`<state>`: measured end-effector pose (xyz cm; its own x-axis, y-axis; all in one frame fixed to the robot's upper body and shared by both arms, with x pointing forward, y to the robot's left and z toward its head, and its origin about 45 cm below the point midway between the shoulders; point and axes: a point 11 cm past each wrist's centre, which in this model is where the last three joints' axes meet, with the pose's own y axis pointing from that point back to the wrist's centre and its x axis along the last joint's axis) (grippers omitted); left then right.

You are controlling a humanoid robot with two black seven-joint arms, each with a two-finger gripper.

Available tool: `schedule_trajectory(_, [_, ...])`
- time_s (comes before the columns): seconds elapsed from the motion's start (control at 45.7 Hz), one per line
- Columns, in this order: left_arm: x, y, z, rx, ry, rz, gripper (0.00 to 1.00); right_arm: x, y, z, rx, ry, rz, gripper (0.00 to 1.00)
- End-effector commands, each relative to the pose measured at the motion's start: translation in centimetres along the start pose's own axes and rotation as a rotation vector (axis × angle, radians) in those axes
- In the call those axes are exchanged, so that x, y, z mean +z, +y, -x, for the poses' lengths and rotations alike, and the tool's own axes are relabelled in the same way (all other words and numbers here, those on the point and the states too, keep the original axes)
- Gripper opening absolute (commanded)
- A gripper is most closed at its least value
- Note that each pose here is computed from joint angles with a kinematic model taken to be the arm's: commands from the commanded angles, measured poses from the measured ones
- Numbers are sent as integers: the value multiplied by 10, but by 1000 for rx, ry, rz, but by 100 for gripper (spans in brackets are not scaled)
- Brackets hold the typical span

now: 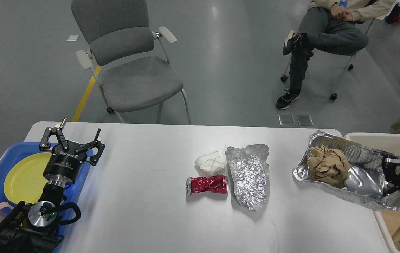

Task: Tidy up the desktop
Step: 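Lift the foil tray and tip it into the white bin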

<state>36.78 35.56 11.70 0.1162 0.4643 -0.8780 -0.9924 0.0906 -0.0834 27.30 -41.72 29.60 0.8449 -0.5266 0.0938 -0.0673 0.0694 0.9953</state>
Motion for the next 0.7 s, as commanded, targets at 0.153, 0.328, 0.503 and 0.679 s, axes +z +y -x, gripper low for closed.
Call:
schedule_trajectory(0.153, [0,0,0,0,0,0,96,17,8,-7,33,-66,-20,0])
schedule_trajectory(0.328, [0,1,-1,1,0,0,96,63,4,-35,114,-207,-26,0])
schedule_trajectory(0.503, [0,1,-1,1,0,0,96,126,-13,-75,234,-319,64,0])
schedule_trajectory(0.679, [0,1,-1,1,0,0,96,171,-69,-90,315,-434,107,0])
